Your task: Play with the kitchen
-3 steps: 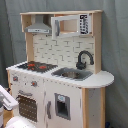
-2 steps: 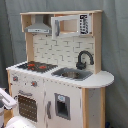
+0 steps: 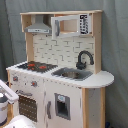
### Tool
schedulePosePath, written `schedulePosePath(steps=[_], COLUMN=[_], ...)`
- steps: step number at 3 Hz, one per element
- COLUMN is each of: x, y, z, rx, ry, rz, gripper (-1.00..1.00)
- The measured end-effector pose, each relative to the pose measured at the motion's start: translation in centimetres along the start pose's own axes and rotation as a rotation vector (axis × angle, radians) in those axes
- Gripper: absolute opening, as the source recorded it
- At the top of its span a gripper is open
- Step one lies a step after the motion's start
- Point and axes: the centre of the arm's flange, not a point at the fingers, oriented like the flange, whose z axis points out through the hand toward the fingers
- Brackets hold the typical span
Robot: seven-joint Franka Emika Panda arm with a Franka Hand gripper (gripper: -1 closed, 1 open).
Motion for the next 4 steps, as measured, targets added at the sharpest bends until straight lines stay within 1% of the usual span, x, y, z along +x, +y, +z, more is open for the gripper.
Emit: schedulePosePath(steps=[1, 3, 4], x=[1.3, 4.1, 5.3], y=[0.8, 2.1, 2.2], z=[1.8, 4.7, 6.4], rx=[-0.007, -0.014, -0.01], ry=[0.005, 0.017, 0.02], rz=[0.053, 0.174, 0.231], gripper=[1.0, 1.0, 1.0])
